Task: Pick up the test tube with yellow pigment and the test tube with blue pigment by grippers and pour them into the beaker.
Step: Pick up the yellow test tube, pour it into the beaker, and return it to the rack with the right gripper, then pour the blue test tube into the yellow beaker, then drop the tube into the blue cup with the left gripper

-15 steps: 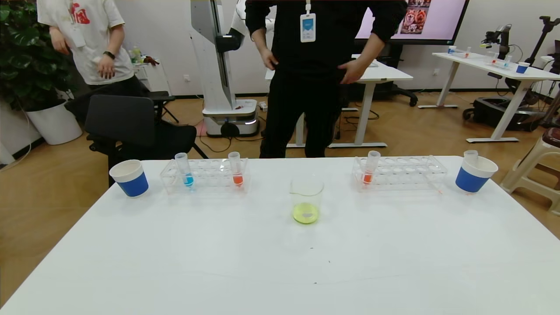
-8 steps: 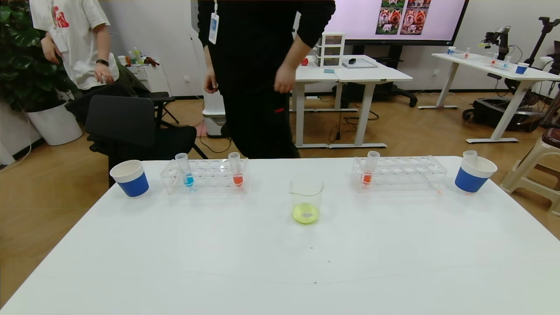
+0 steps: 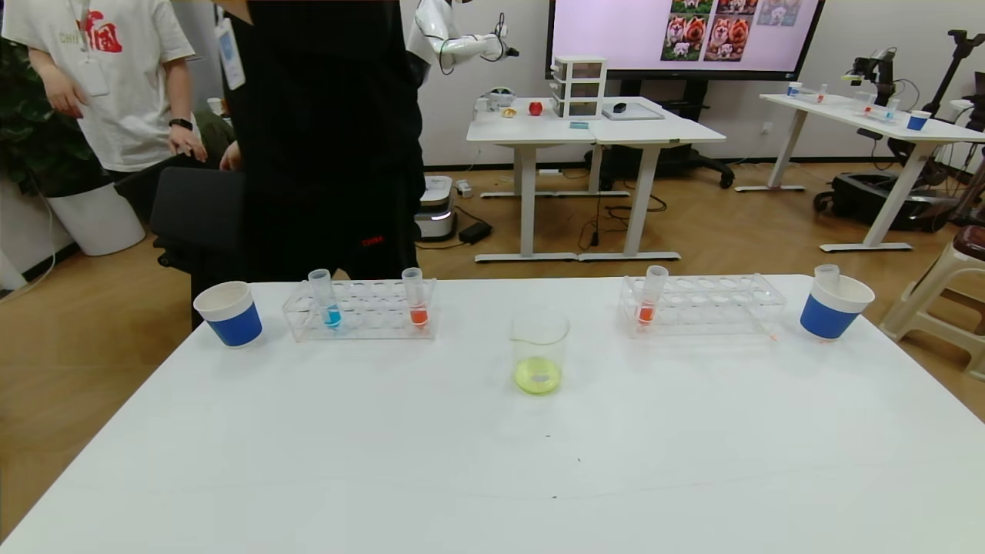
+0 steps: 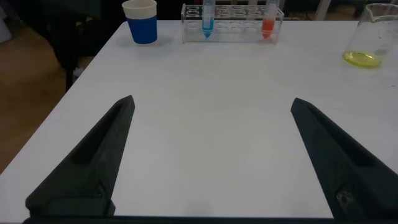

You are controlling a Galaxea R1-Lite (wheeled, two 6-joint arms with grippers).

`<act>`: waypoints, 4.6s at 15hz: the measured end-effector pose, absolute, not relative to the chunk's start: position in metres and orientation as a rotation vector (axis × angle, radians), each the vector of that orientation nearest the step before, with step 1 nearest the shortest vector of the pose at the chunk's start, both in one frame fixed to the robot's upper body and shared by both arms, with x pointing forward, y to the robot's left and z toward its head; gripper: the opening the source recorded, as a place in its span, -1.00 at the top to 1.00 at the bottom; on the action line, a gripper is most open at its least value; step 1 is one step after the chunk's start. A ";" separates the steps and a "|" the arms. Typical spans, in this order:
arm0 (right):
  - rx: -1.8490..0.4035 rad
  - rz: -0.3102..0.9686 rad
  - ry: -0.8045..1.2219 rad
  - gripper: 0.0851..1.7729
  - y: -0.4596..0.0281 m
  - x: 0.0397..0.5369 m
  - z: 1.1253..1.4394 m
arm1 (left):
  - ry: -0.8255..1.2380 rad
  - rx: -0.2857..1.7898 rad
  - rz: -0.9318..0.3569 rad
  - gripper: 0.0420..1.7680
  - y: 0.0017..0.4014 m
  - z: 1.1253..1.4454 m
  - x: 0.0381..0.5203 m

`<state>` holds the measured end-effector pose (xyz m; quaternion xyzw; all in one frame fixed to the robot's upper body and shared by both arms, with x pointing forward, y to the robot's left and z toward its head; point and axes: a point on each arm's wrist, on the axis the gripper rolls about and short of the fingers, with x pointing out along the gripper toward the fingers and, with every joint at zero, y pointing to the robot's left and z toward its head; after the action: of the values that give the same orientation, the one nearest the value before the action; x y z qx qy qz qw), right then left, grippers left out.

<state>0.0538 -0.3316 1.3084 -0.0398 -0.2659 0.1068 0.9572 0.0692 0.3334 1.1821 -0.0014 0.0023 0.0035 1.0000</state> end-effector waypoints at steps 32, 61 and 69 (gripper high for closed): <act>-0.021 0.016 0.006 -0.96 -0.337 0.069 1.182 | -0.109 0.040 -0.026 -0.98 0.333 1.271 0.074; -0.021 0.016 0.006 -0.96 -0.337 0.069 1.182 | 0.081 -0.033 0.021 -0.98 0.298 1.178 0.411; -0.021 0.016 0.006 -0.96 -0.337 0.069 1.182 | -0.022 -0.041 0.080 -0.98 0.295 1.171 0.476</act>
<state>0.0691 -0.3366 1.1818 -0.0103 0.0030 0.0079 0.9999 0.4760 0.2954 1.1713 -0.0204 -0.0108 0.0402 0.9989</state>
